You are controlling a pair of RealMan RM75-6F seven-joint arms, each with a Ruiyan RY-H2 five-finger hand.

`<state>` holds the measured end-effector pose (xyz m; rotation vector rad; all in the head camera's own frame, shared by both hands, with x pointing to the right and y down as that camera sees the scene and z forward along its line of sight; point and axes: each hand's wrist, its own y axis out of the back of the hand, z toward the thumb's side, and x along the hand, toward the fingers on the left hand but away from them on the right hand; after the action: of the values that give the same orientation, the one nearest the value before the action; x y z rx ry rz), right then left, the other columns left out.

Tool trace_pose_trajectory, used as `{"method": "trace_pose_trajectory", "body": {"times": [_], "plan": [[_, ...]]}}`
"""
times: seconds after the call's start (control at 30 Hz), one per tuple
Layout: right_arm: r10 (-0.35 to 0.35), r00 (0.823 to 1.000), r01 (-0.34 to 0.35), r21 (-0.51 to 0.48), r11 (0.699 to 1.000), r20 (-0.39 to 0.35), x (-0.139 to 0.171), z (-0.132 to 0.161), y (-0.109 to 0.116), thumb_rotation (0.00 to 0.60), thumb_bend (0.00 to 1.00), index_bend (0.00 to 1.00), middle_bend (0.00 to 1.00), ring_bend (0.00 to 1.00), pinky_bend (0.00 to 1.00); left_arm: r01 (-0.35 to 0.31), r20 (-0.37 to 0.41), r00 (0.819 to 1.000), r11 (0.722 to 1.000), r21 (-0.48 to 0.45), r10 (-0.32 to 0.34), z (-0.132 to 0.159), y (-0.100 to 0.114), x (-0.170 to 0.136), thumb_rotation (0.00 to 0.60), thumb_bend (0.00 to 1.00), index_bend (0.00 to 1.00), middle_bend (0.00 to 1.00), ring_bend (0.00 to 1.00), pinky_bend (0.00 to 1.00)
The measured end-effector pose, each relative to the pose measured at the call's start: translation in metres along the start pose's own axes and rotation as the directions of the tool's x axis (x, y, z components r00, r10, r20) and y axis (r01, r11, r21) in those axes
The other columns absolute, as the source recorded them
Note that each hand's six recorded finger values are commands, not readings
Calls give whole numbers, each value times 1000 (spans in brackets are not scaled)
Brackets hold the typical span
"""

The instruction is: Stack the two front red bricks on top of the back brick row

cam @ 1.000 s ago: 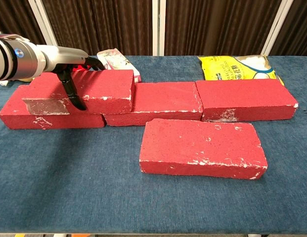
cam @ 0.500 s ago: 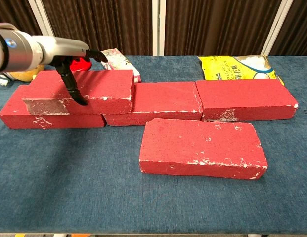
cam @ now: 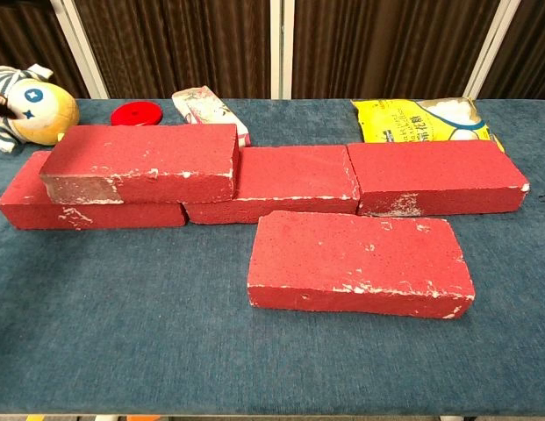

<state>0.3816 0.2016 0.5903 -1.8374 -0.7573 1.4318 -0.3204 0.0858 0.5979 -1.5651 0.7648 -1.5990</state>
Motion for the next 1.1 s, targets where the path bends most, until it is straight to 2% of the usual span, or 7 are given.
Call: {"method": "trace_pose_trajectory", "body": {"times": [0.03,0.13,0.3,0.43,0.53,0.77,1.1], "plan": [[19,1000,-19,7,1000,-20,-3,8,-3,600,1,0,0,0,0,2,-37,999,1000,11,-2,-16,-4,-10,600,0,29,0,0,0],[82,993,-80,30,996,-80,-16,34,-14,600,0,0,0,0,0,8,-84,996,1000,-2,-8,-43,-14,-29,600,0,29,0,0,0],[155,978,-150,48,988,-137,-36,70,-32,600,0,0,0,0,0,-58,-81,995,997,-60,53,-67,-17,-50,600,0,25,0,0,0],[190,968,-184,46,982,-163,-54,96,-49,600,0,0,0,0,0,-106,-96,990,991,-80,98,-94,-30,-77,600,0,3,0,0,0],[214,961,-211,38,977,-175,-66,111,-60,600,0,0,0,0,0,-120,-113,988,988,-102,108,-108,-42,-94,600,0,0,0,0,0],[255,950,-253,36,967,-181,-82,130,-76,600,0,0,0,0,0,-59,-116,992,992,-115,46,-123,-53,-109,600,0,0,0,0,0],[278,949,-282,-4,960,-146,-100,135,-87,600,0,0,0,0,0,-73,-120,991,987,-146,56,-133,-55,-120,600,0,0,0,0,0]]}}
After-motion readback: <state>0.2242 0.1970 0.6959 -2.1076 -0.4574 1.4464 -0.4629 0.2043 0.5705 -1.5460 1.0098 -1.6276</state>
